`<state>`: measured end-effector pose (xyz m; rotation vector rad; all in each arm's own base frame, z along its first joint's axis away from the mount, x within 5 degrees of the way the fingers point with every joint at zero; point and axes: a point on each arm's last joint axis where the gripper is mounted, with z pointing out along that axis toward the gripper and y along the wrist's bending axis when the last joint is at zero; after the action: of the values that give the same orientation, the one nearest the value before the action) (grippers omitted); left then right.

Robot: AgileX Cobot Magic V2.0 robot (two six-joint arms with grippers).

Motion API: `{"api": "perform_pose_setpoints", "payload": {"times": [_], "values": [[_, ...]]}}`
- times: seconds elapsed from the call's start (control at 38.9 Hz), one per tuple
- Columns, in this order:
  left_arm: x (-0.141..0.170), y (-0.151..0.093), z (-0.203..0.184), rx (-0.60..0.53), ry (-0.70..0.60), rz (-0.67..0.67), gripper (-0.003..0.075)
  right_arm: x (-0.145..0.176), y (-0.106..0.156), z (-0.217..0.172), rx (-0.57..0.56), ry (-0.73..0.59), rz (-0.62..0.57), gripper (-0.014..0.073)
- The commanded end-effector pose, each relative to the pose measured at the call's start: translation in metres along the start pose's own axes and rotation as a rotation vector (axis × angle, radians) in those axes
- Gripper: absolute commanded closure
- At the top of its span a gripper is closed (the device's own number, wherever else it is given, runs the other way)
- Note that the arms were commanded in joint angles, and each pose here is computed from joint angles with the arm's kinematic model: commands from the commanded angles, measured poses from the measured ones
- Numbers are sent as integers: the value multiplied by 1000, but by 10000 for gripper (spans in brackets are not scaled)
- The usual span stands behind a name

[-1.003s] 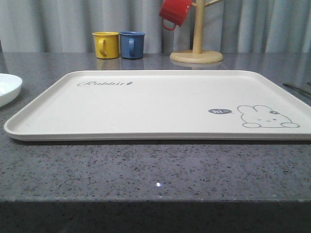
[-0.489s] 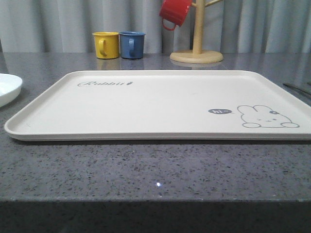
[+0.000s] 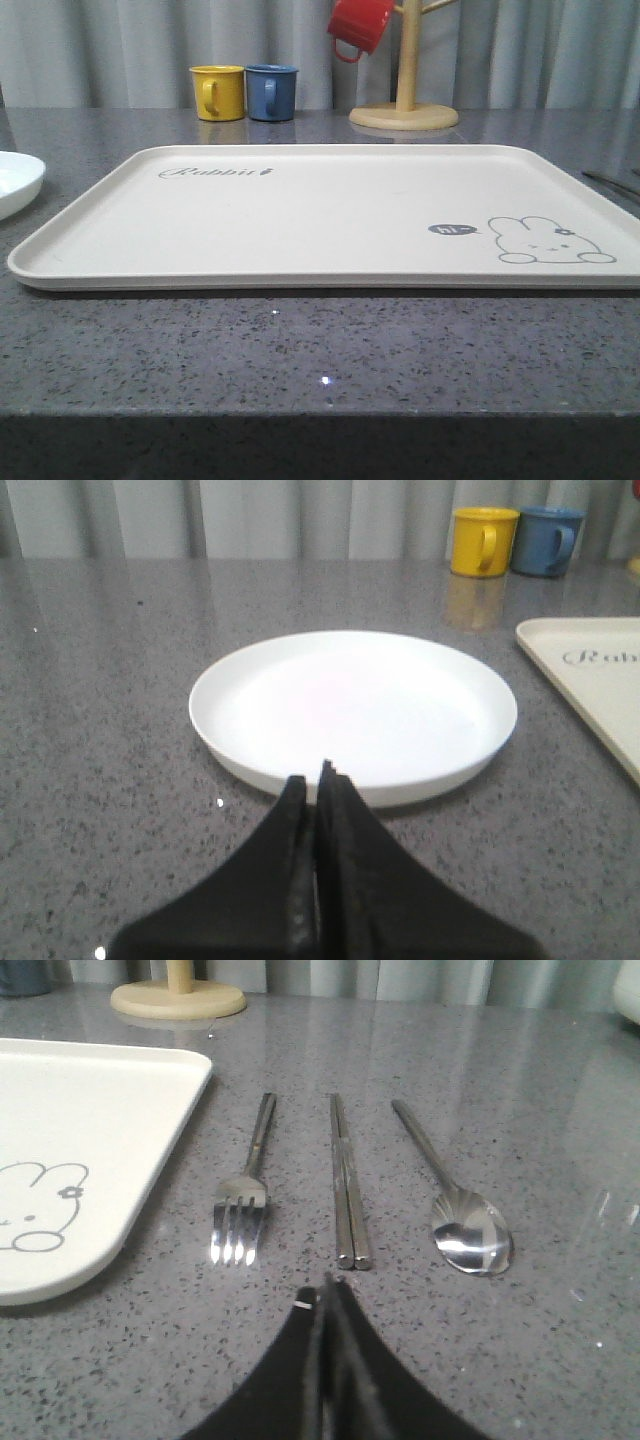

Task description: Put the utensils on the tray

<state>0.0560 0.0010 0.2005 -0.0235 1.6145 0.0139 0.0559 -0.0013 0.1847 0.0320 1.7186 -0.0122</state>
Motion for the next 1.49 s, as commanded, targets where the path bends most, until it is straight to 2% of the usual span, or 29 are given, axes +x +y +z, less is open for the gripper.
{"api": "perform_pose_setpoints", "payload": {"times": [0.0, 0.13, 0.26, 0.41, 0.49, 0.57, 0.72, 0.8, 0.85, 0.87, 0.9, 0.95, 1.03, 1.11, 1.13, 1.16, 1.34, 1.47], "values": [[-18, 1, -4, -15, -219, -17, 738, -12, 0, -2, 8, -130, -8, 657], [-37, 2, -9, -23, -386, -16, 738, -25, 0, -6, 1, -163, 29, 657], [-68, 2, -17, -21, -442, -4, 738, -64, 1, -22, -8, -207, 33, 656], [-106, 0, -10, -26, -320, 108, 738, -115, 3, -31, -17, -112, 31, 654], [-123, 1, 4, -25, -240, 107, 738, -139, 3, -22, -16, -91, 30, 654], [-129, 1, 19, -22, -176, 107, 738, -147, 3, -5, -14, -34, 32, 654], [-129, 1, 28, -20, -144, 107, 738, -149, 3, 5, -13, 3, 32, 648], [-129, 1, 28, -21, -146, 107, 728, -149, 3, 5, -13, -2, 32, 594], [-129, 1, 28, -21, -146, 107, 689, -149, 3, 5, -12, -3, 31, 523], [-129, 1, 28, -21, -148, 107, 661, -149, 3, 5, -12, -3, 30, 456], [-129, 1, 28, -21, -148, 107, 613, -149, 2, 5, -11, -3, 28, 409], [-129, 1, 28, -21, -148, 107, 503, -149, 2, 5, -8, -2, 22, 286], [-129, 1, 28, -20, -148, 103, 267, -149, 2, 5, -2, -3, 6, 79], [-129, 1, 28, -19, -148, 95, 81, -149, 1, 5, 1, -3, -2, -64], [-129, 1, 28, -19, -148, 95, 34, -149, 1, 5, 1, -3, -3, -68], [-129, 1, 28, -19, -148, 95, 14, -149, 1, 5, 1, -3, -3, -57], [-130, 1, 27, -18, -158, 83, 93, -149, 1, 5, 1, 0, -3, -47], [-136, 0, 28, -13, -155, 68, 113, -149, 1, 5, 1, 0, -3, -47]]}}
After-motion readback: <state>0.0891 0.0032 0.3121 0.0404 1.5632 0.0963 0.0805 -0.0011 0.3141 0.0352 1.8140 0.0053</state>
